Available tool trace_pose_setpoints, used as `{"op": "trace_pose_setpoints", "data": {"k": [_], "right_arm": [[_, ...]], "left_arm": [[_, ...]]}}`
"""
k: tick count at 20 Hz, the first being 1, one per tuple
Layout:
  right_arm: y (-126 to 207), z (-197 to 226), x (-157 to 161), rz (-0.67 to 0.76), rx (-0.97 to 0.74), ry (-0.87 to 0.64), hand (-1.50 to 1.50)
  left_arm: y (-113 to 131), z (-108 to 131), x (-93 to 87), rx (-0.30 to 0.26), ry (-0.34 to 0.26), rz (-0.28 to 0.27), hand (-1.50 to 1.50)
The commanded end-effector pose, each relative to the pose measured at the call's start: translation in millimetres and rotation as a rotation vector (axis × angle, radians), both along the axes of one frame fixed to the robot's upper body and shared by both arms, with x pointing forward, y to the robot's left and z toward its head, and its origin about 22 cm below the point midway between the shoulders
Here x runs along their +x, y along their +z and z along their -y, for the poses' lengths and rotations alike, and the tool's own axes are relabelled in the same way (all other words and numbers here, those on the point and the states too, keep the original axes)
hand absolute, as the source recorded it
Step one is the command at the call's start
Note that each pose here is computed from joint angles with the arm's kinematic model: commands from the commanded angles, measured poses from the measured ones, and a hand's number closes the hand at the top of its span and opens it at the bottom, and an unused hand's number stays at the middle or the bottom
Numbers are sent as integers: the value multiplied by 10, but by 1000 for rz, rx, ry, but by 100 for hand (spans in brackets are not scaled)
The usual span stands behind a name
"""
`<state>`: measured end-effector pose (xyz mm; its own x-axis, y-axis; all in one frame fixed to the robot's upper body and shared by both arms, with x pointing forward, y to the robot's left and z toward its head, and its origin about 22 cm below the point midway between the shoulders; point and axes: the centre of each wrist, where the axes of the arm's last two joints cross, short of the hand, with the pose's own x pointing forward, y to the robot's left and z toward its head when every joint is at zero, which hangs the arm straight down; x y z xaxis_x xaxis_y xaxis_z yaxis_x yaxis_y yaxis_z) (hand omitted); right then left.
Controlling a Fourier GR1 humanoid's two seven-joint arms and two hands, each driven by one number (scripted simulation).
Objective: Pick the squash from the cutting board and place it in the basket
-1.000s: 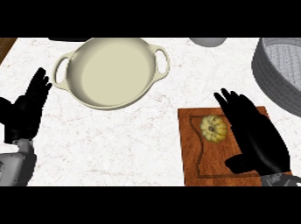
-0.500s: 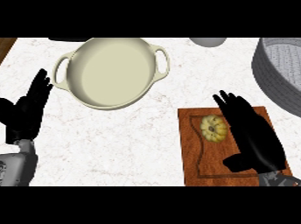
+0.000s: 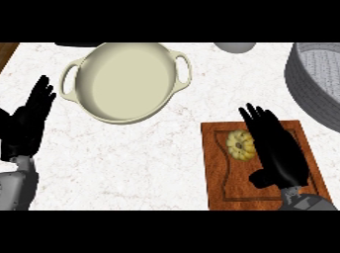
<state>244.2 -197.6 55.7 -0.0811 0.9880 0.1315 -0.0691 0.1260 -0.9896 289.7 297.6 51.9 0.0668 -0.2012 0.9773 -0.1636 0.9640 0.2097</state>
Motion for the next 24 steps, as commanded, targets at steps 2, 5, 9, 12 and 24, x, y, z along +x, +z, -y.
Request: {"op": "trace_pose_setpoints", "data": {"k": [2, 5, 9, 12, 24], "right_arm": [[-64, -46, 170, -10, -25, -4, -150], [-145, -157, 145, -27, -23, -3, -150], [-111, -101, 55, -27, -32, -13, -150], [-327, 54, 246, -28, -46, -9, -150], [-511, 133, 365, -212, -147, 64, 150]], "left_arm": [[-51, 105, -56, -5, -2, 3, 0], [-10, 123, 59, 1, 9, 9, 0], [-177, 170, 68, -21, 3, -11, 0], [-132, -11, 5, -13, -7, 0, 0], [50, 49, -21, -18, -12, 2, 0]]}}
